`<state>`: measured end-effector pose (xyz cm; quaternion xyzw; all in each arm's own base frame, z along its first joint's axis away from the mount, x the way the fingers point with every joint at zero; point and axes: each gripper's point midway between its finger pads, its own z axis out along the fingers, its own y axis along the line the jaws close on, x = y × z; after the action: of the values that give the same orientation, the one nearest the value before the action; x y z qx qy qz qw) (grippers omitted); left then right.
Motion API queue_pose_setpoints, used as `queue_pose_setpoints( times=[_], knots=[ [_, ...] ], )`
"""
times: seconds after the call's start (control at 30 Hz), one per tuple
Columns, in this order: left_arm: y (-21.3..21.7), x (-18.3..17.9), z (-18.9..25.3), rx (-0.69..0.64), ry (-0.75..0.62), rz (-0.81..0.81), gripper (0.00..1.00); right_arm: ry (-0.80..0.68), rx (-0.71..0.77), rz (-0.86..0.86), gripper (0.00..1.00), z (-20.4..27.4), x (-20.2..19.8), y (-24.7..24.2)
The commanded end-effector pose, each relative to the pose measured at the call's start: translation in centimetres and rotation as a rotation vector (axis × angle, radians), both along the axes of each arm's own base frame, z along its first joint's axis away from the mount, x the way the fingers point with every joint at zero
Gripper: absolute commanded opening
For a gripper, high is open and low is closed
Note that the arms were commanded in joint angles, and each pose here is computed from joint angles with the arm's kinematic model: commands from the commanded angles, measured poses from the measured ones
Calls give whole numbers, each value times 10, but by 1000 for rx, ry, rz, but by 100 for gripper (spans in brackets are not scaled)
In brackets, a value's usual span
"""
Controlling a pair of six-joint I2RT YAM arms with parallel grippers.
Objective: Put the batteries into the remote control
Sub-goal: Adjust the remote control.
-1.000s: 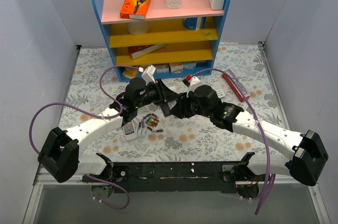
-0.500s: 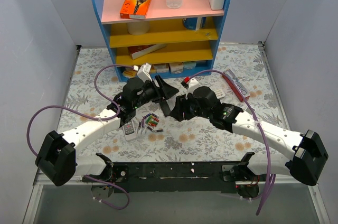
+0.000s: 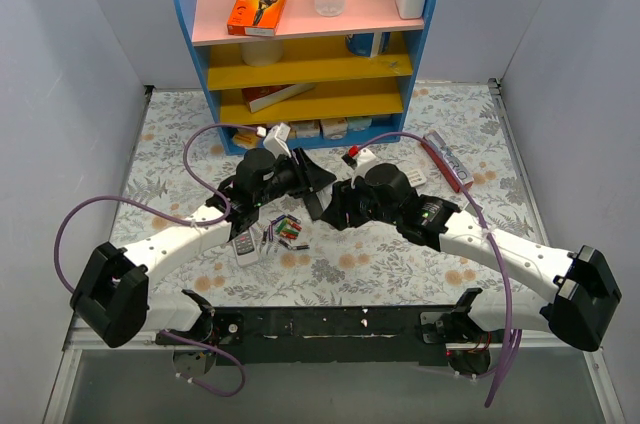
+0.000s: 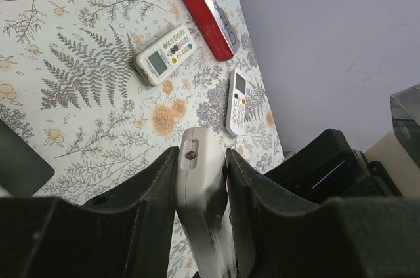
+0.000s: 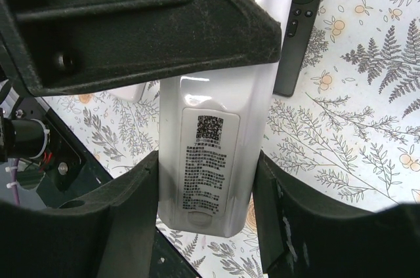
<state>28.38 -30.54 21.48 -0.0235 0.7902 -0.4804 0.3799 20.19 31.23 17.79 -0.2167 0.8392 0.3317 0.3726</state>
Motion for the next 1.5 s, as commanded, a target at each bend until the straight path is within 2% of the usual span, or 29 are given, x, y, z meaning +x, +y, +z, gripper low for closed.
queue_pose_setpoints(
  times=[0.0,0.1,0.23,0.3,0.37,0.43,0.47,0.53,0.57,0.63,0.67,0.8,0.93,1.1,1.3,1.47],
  knots=[
    [-3,-4,-3,15,-14,-39,31,-31,58,14,1,22,2,12],
    [-8,-6,-5,15,-7,-63,28,-28,60,16,1,22,1,12],
    [-12,-10,-4,10,-1,-81,18,-24,63,5,1,20,2,11],
    [-12,-10,-3,4,1,-83,18,-21,72,-1,1,21,2,11],
    [-13,-11,-5,5,4,-89,0,-24,74,-9,1,20,3,11],
    [-12,-12,-7,11,13,-89,0,-33,77,-10,4,21,4,10],
    [-12,-10,-5,13,10,-77,0,-46,75,-3,16,22,4,10],
    [-9,-9,-6,28,9,-65,0,-74,84,11,30,28,4,10],
    [-8,-6,-2,31,-2,-53,0,-89,82,22,42,30,3,9],
    [-6,-5,-3,52,1,-45,0,-147,66,60,57,37,3,7],
    [-5,-2,1,51,-5,-41,0,-173,53,71,67,40,4,5],
    [-2,0,5,40,9,-46,0,-293,-11,200,80,54,-5,-2],
    [1,4,9,45,33,-48,0,-459,-90,303,82,66,-8,-14],
    [-2,3,14,43,79,-84,0,-617,-122,368,81,79,-11,-25],
    [-11,-6,13,9,167,-135,0,-671,-184,406,79,76,-9,-30],
    [-15,-10,16,-9,188,-157,0,-729,-226,437,76,74,-6,-31]
  ],
)
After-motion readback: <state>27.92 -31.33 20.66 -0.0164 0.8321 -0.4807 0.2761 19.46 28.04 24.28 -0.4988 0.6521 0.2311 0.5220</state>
